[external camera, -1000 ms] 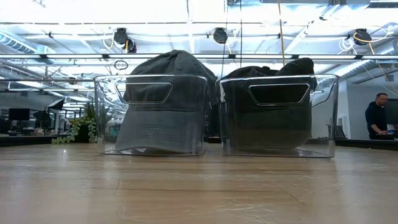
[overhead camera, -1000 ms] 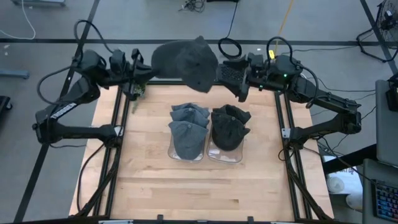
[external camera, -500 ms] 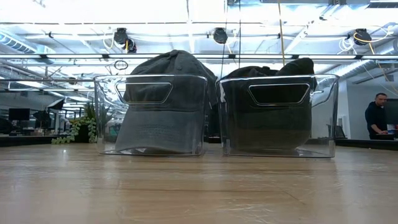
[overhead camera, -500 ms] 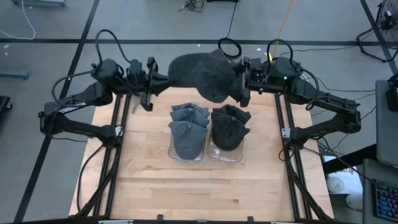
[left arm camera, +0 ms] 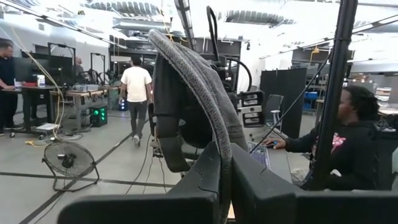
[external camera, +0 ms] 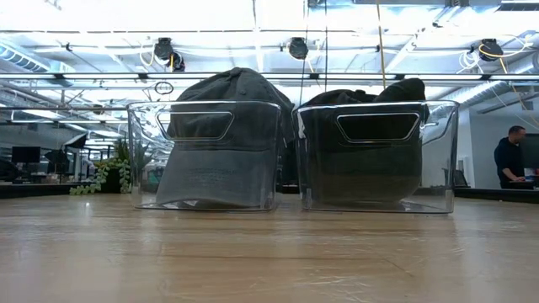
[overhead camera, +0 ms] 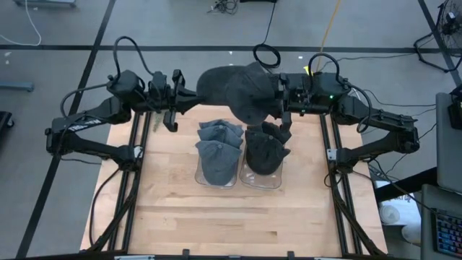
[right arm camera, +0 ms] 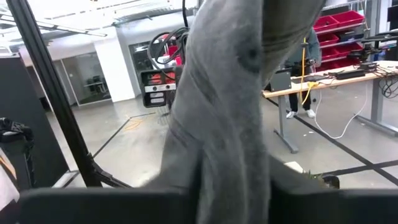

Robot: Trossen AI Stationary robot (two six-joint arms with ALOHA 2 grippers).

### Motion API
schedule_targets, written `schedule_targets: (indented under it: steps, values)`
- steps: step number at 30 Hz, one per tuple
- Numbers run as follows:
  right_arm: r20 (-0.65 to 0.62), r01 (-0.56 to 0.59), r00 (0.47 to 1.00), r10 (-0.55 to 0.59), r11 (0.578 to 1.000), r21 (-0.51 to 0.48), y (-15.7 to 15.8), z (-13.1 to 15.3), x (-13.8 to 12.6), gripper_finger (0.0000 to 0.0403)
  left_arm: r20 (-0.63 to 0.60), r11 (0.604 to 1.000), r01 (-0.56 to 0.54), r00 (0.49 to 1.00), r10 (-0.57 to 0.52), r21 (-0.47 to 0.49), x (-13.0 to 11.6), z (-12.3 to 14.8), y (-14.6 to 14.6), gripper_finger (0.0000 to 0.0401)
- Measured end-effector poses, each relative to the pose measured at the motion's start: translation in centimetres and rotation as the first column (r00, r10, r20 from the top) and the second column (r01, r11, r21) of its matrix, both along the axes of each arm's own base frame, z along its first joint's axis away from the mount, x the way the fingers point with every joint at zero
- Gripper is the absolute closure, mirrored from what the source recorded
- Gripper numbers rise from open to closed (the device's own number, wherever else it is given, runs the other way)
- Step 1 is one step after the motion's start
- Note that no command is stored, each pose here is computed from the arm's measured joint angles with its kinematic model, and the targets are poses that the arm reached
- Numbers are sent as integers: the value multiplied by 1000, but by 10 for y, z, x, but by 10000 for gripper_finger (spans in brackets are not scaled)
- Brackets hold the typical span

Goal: Pick & Place hat
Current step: Put the black cap into the right transparent bin

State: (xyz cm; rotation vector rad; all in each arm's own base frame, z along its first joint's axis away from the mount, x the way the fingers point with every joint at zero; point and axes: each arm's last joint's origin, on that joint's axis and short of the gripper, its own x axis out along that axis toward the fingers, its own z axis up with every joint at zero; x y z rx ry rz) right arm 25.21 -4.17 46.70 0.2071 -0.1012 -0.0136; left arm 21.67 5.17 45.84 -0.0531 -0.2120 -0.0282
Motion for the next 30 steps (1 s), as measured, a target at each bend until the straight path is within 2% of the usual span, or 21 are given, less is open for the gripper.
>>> schedule_targets:
  steps: [2,4,10,16,20,25,30]
  values:
    - [0,0,1000,0,1000,0,0,0,0,351,-3,1000,5,1000,-5,-3,0,0,-1,392]
    - [0,6,1000,-6,1000,-6,0,0,0,388,-10,1000,13,1000,-13,-3,1,-1,-3,392]
    - [2,49,999,-49,999,-12,-1,0,-1,401,-32,999,27,999,-27,-25,2,-3,-5,388]
    - [14,-19,1000,20,999,-41,2,5,-8,402,-76,987,34,996,-46,-159,1,-7,-3,349]
    - [-9,-55,998,55,997,-58,6,7,-22,402,-141,960,26,988,-68,-280,-8,-11,1,319]
    - [-103,-57,993,49,996,-68,9,7,-41,403,-166,917,36,980,-111,-397,-25,-10,2,257]
    - [-251,-89,966,67,993,-78,15,15,-47,403,-115,900,119,976,-183,-418,-48,0,-4,174]
